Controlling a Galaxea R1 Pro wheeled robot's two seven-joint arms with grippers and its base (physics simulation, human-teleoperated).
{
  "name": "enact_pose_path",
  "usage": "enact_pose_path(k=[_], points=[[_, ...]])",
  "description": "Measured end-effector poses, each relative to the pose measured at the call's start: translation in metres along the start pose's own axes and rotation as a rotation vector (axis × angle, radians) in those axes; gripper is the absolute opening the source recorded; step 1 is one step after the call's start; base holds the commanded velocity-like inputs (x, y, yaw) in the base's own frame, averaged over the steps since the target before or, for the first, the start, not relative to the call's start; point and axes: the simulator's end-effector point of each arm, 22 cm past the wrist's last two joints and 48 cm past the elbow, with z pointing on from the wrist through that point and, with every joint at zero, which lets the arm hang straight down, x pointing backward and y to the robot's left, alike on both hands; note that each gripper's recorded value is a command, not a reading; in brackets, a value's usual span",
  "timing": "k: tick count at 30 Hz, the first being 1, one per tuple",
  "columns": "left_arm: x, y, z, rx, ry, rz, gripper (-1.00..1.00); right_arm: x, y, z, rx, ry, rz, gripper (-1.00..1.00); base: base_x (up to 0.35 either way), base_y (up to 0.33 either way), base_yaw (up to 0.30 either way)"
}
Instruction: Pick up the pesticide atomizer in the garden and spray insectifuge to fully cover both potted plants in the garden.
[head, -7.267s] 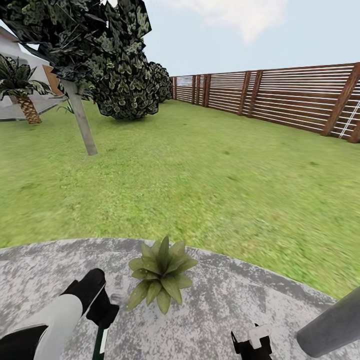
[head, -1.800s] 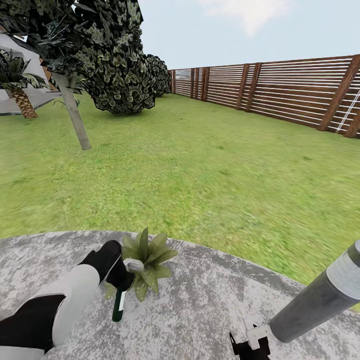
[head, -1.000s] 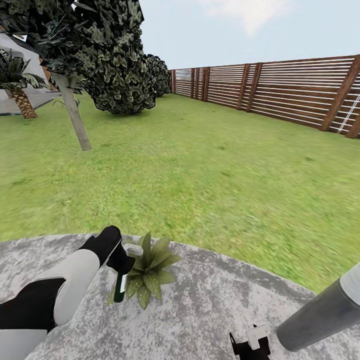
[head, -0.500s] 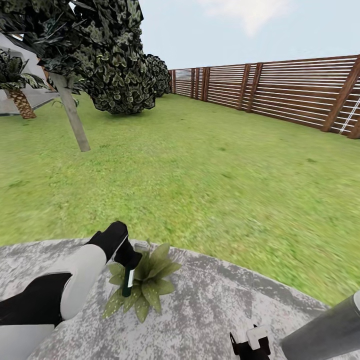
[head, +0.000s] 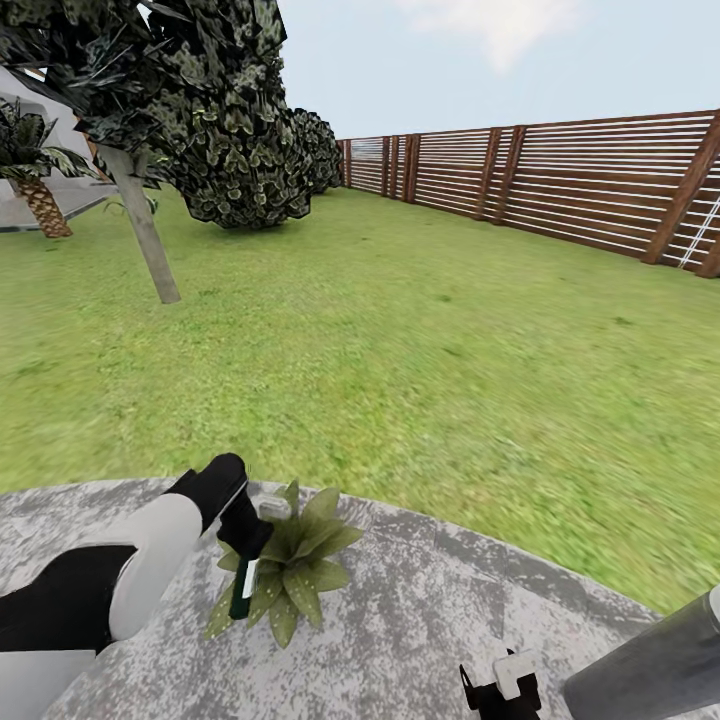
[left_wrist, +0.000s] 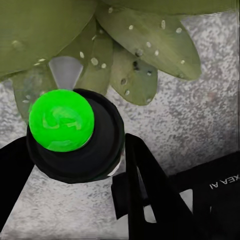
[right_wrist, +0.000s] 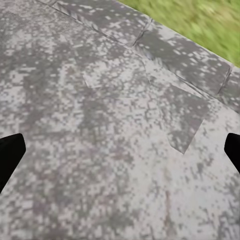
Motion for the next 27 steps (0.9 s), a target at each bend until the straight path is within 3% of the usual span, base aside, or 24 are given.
enact_pose_path(k=[4,7,13,17,18,22,27], points=[[0.010,-0.018,-0.001,0.043,0.058,0.093,-1.00,0.000,0.000,0.000,0.000,0.000,0.000,1.00,0.000,0.000,0.000],[-0.009,-0.029,-0.019,0.050,0.034,0.132,-1.00,0.000,0.000,0.000,0.000,0.000,0.000,1.00,0.000,0.000,0.000],[-0.015,-0.020,-0.032,0.056,0.022,0.129,-1.00,0.000,0.000,0.000,0.000,0.000,0.000,1.00,0.000,0.000,0.000],[-0.002,0.016,-0.035,0.029,0.032,0.091,-1.00,0.000,0.000,0.000,0.000,0.000,0.000,1.00,0.000,0.000,0.000],[0.000,0.015,-0.034,0.036,0.033,0.084,-1.00,0.000,0.000,0.000,0.000,0.000,0.000,1.00,0.000,0.000,0.000],[0.004,0.008,-0.027,0.045,0.046,0.092,-1.00,0.000,0.000,0.000,0.000,0.000,0.000,1.00,0.000,0.000,0.000],[0.016,0.012,-0.023,0.009,0.103,0.141,-1.00,0.000,0.000,0.000,0.000,0.000,0.000,1.00,0.000,0.000,0.000]])
